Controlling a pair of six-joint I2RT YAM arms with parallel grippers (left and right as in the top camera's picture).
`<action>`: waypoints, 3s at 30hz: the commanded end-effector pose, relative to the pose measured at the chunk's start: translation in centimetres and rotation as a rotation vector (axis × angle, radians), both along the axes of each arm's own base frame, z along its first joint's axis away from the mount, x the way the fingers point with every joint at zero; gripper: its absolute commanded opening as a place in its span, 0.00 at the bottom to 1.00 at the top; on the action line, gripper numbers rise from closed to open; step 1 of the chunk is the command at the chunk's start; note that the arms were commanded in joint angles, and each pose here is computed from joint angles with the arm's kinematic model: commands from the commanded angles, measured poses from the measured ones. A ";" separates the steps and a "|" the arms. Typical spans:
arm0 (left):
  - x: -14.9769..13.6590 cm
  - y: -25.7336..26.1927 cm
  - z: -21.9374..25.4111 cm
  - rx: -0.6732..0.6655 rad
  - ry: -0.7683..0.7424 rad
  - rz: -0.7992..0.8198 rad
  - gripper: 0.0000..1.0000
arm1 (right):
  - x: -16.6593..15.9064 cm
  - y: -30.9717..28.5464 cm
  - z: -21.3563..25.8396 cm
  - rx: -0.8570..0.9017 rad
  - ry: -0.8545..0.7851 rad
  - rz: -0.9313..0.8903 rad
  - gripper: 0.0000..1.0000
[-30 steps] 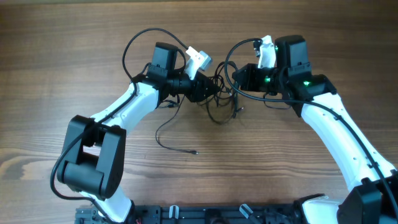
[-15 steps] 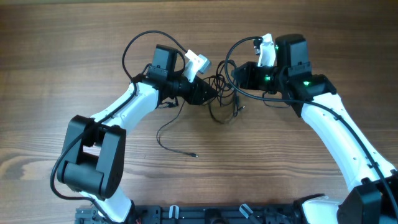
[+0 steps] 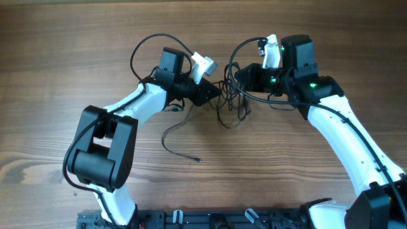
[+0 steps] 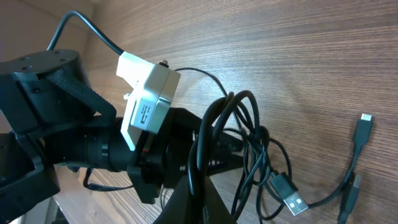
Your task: Untangle cables
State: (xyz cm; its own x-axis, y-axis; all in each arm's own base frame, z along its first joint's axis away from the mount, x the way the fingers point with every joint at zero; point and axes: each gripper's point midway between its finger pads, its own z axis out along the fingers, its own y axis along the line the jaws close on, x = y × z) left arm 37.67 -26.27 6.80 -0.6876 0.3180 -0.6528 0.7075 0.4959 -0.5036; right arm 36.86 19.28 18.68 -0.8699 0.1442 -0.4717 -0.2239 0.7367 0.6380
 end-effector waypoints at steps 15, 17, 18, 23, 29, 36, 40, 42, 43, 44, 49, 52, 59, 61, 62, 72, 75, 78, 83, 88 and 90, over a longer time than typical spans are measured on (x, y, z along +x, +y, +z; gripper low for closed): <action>0.5 -1.4 1.9 -0.103 -0.010 -0.020 0.79 | -0.4 1.0 2.1 0.052 -0.036 0.045 0.05; 0.4 -1.6 2.3 -0.125 -0.016 -0.036 0.73 | -0.6 1.3 2.6 0.073 -0.048 0.063 0.04; 0.2 -1.8 2.6 -0.145 -0.017 -0.053 0.72 | -0.6 1.3 2.8 0.077 -0.051 0.061 0.05; -0.5 -2.6 4.0 -0.218 -0.031 -0.118 0.73 | -0.7 1.4 3.9 0.092 -0.078 0.065 0.05; -1.5 -3.8 3.9 -0.218 -0.027 -0.151 0.04 | -0.8 1.6 4.2 0.110 -0.081 0.070 0.05; 0.3 -2.0 3.3 -0.180 -0.035 -0.073 0.04 | -0.6 1.4 4.0 0.096 -0.080 0.055 0.05; 2.4 1.6 3.1 -0.183 0.017 0.043 0.04 | -0.2 -0.2 2.4 0.003 -0.050 -0.025 0.04; 3.0 3.4 2.9 -0.176 0.042 0.087 0.04 | 0.0 -1.7 1.0 -0.077 -0.022 -0.095 0.05; 3.3 4.6 2.9 -0.183 0.060 0.109 0.04 | 0.0 -2.7 0.2 -0.127 -0.004 -0.134 0.05; 3.4 5.3 3.2 -0.200 0.070 0.114 0.04 | 0.0 -3.5 -0.4 -0.170 0.007 -0.164 0.05; 3.4 7.7 6.1 -0.309 0.062 0.097 0.04 | 0.2 -6.2 -2.1 -0.312 0.029 -0.260 0.05; 3.5 9.3 8.4 -0.315 0.029 0.128 0.04 | 0.4 -6.8 -3.4 -0.349 0.050 -0.277 0.05; 2.0 12.8 17.2 -0.330 -0.144 0.195 0.04 | 1.0 -7.4 -6.6 -0.416 0.113 -0.295 0.05; 1.5 13.8 19.5 -0.322 -0.178 0.247 0.04 | 0.8 -6.7 -7.4 -0.394 0.142 -0.264 0.05; 1.4 14.2 19.9 -0.310 -0.188 0.268 0.04 | 0.7 -6.4 -7.3 -0.379 0.144 -0.252 0.05; 1.1 12.4 17.1 -0.242 -0.147 0.234 0.57 | 0.1 -1.7 -4.7 -0.160 0.099 -0.059 0.05; 1.6 10.4 13.8 -0.173 -0.092 0.231 0.57 | -0.8 0.1 -3.1 -0.145 0.047 0.004 0.05; 1.5 8.4 11.4 -0.131 -0.070 0.185 0.56 | -1.6 1.2 -1.5 -0.116 0.012 0.040 0.05; 1.4 5.9 7.9 -0.070 -0.034 0.144 0.55 | -2.8 2.0 1.4 -0.053 -0.041 0.084 0.05; 1.4 4.9 6.2 -0.049 -0.018 0.128 0.55 | -3.7 2.3 3.4 -0.015 -0.082 0.107 0.05; 1.4 4.7 6.0 -0.048 -0.015 0.123 0.55 | -3.8 2.3 3.7 -0.009 -0.086 0.110 0.05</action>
State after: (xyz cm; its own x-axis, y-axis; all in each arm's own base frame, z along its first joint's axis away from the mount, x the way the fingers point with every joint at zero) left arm 38.83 -21.26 13.52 -0.7213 0.1782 -0.6693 0.6364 0.5519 -0.5389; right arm 33.74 20.96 20.56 -0.8563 0.0647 -0.5125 -0.2979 0.7487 0.5923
